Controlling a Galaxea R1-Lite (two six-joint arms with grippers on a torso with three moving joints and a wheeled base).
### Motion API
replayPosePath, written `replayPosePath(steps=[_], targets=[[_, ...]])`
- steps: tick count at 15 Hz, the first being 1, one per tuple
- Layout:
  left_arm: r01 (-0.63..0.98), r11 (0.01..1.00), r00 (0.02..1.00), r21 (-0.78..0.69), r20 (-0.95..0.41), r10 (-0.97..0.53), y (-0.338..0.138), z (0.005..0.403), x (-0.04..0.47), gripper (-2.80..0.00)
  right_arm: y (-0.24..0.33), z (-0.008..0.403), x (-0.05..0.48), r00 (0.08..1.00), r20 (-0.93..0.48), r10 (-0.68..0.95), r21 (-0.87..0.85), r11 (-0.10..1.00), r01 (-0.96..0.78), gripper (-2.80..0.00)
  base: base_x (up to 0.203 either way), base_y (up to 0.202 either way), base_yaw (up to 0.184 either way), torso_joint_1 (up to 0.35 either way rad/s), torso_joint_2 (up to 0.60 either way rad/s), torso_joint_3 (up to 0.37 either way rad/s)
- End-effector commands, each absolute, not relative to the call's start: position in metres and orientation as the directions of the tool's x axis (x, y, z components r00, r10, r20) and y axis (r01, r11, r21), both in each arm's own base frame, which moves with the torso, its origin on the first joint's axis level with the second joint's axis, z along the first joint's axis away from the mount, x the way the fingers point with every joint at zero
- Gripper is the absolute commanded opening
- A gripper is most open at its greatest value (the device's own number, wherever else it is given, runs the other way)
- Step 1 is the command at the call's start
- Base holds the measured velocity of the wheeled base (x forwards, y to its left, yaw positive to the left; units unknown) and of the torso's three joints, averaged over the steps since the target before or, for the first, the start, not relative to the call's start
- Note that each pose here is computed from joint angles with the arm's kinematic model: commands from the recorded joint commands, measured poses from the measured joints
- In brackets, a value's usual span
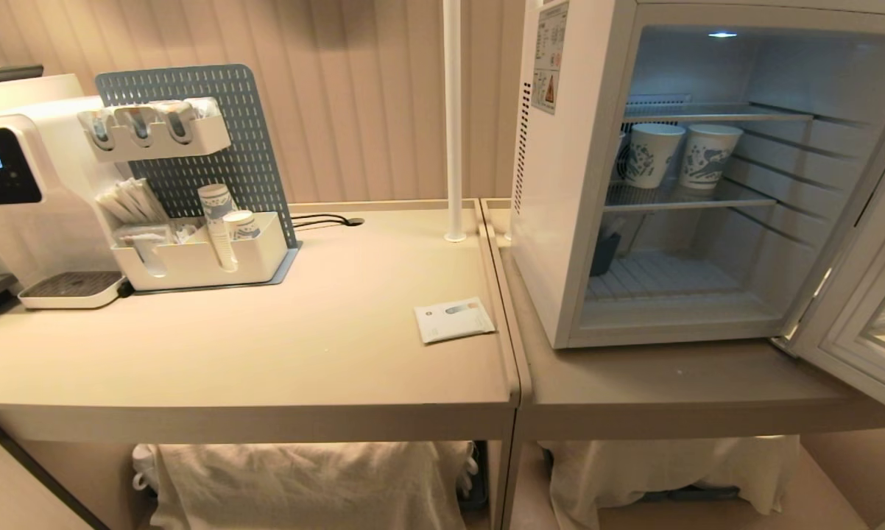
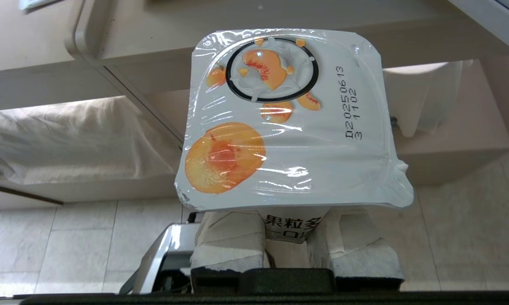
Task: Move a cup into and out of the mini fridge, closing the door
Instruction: Put the yoghurt in the freezer
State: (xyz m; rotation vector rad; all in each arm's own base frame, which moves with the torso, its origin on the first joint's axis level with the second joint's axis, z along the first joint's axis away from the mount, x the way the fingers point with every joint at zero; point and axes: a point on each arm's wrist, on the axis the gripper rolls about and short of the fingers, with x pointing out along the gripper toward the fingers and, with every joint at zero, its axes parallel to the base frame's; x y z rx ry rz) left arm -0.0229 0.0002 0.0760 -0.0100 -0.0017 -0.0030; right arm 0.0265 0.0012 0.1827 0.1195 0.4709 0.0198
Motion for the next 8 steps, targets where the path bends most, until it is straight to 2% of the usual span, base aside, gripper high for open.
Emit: replayPosePath(steps=[1,8], targets=[[0.002,1.0,1.0,-0.011,0.002,-0.002,0.0,0.076,-0.023,-2.8,0.002,0.185,0.061,0.814,-0.579,0.045,0.12,0.992,0.031,-2.8,0.0,0.0,0.0,0.0,0.0,0.0],[0.002,1.0,1.0,-0.011,0.002,-0.002,0.0,0.076,-0.023,-2.8,0.004,0.187,0.129,0.691,-0.722,0.049,0.129,0.99,0.065,-2.8,0.0,0.0,0.0,0.0,0.0,0.0]])
